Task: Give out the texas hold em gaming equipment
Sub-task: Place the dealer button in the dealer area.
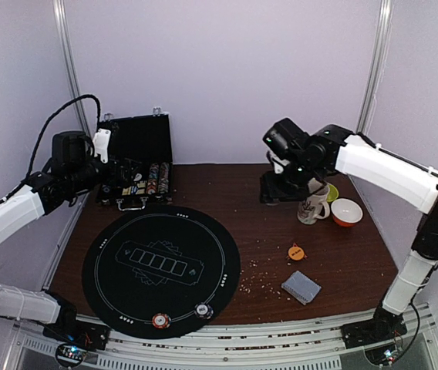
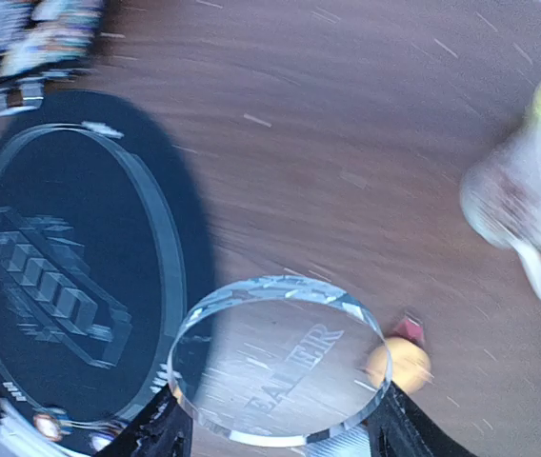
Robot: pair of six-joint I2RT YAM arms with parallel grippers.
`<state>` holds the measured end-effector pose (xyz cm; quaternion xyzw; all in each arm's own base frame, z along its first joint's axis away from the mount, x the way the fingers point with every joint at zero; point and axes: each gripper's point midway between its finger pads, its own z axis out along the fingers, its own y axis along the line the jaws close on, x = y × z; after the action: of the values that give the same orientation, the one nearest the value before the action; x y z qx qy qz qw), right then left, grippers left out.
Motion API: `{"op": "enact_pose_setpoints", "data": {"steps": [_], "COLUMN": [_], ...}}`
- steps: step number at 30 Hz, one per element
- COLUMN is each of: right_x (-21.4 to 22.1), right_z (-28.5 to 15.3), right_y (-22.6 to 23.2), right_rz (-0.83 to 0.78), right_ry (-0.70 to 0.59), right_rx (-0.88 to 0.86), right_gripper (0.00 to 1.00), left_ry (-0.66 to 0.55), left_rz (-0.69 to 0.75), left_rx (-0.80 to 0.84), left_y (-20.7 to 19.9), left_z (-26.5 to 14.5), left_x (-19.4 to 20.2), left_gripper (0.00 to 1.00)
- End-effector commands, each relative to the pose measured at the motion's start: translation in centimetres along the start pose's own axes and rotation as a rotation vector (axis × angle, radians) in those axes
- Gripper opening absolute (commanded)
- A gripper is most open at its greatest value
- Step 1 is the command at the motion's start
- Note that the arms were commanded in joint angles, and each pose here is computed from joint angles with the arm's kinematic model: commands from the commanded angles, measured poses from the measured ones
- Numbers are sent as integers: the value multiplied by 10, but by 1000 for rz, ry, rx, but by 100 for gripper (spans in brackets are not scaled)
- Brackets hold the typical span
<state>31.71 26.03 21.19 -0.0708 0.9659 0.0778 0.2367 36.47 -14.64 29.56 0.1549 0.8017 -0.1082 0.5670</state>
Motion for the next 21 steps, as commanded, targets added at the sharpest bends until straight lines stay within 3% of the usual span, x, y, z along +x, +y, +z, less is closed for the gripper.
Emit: {"op": "enact_pose_setpoints", "data": {"steps": [1, 4, 7, 14, 21], "right_x": [-21, -29, -30, -34, -7], "right_z": [23, 56, 90, 162, 216], "right_y": [87, 145, 174, 185, 200], "right_rz": [-165, -205, -227, -239, -234], "right_ry": [-78, -70, -66, -100, -40], "right_rx": [-43, -138, -170, -110, -143], "right_gripper": [29, 29, 28, 26, 23], "left_ry": [-12, -2, 5, 19, 39], "left_rz": [-34, -48, -54, -55, -56], "left_rx": [6, 20, 21, 13, 18], "left_y": [-2, -4, -4, -3, -5], "left_z": [-5, -7, -9, -7, -1], "left_x": [-8, -6, -3, 5, 11], "left_gripper": [98, 98, 98, 98, 98]}}
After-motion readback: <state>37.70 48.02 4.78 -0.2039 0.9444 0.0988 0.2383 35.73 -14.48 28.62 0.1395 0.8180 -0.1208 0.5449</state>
